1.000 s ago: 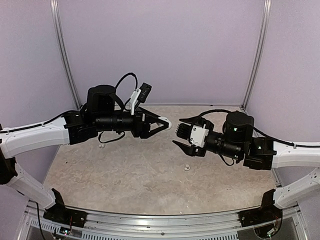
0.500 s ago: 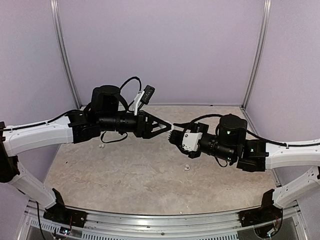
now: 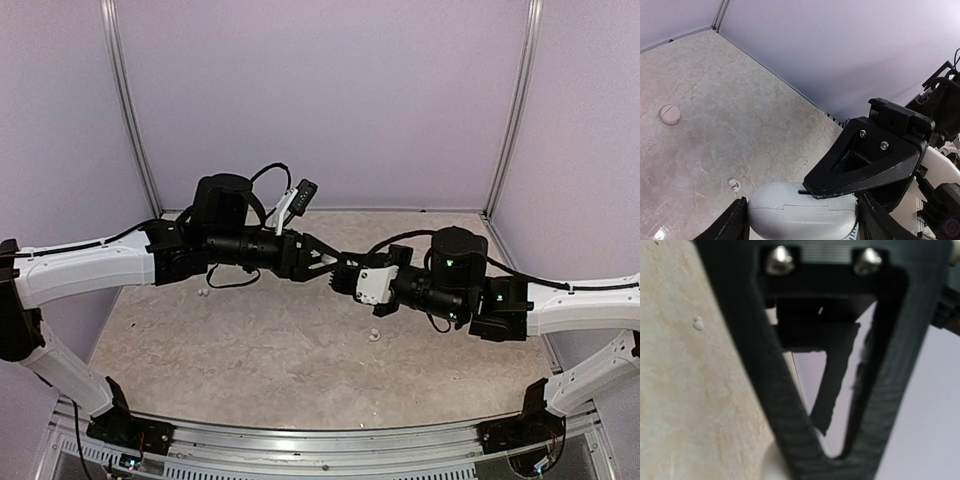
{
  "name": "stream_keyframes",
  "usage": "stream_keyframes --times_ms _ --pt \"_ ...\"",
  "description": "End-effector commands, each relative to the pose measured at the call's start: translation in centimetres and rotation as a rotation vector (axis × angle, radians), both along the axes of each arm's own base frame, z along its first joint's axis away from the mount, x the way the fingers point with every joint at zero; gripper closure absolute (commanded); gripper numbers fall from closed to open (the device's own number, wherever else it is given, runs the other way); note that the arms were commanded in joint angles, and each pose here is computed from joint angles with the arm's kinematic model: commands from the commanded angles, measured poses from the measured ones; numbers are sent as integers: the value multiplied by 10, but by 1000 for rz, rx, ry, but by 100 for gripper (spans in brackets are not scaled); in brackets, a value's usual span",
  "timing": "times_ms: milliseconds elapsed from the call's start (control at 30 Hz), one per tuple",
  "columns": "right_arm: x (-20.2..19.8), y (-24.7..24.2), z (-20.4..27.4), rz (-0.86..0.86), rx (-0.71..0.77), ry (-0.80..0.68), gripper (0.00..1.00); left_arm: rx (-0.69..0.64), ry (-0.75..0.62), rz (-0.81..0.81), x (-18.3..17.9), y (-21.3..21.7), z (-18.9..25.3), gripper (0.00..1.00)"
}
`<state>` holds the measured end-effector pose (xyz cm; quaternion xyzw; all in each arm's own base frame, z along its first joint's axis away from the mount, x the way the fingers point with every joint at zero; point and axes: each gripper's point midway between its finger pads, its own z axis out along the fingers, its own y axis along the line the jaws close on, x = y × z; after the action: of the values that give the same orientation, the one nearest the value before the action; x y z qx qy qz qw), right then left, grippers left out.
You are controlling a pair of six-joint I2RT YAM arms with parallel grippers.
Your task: Insert the wireless bluetooth earbuds into the charging case
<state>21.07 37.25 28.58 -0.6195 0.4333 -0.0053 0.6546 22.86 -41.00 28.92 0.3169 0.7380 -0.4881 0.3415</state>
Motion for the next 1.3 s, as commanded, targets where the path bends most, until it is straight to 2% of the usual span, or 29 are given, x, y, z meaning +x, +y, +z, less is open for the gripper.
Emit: stream_keyframes --times_ms 0,100,167,333,367,533,667,833,1000,1267 --pt "-11 10 -1 53 -16 13 82 -57 -44 -26 -1 -8 24 53" --pt "-13 9 0 59 -6 21 87 -55 -56 -27 -1 -7 24 46" --pt "-16 8 5 73 25 36 91 -59 -74 -18 1 -4 25 34" --pt "-21 1 19 99 108 100 92 -126 -219 43 5 19 50 2" --pt "-21 -2 21 106 127 117 92 -144 -262 60 4 26 58 1" --pt "-24 -18 37 157 243 211 93 -187 -458 126 -3 59 76 1" --pt "-29 -34 58 244 367 298 94 -173 -601 24 -28 63 72 1" --pt "-45 -38 69 377 429 401 95 -79 -821 -115 -67 46 63 6" --pt "-60 -32 66 478 433 515 95 12 -883 -199 -83 21 50 20" --pt "-77 -26 60 582 410 608 96 15 -899 -188 -85 8 50 37"
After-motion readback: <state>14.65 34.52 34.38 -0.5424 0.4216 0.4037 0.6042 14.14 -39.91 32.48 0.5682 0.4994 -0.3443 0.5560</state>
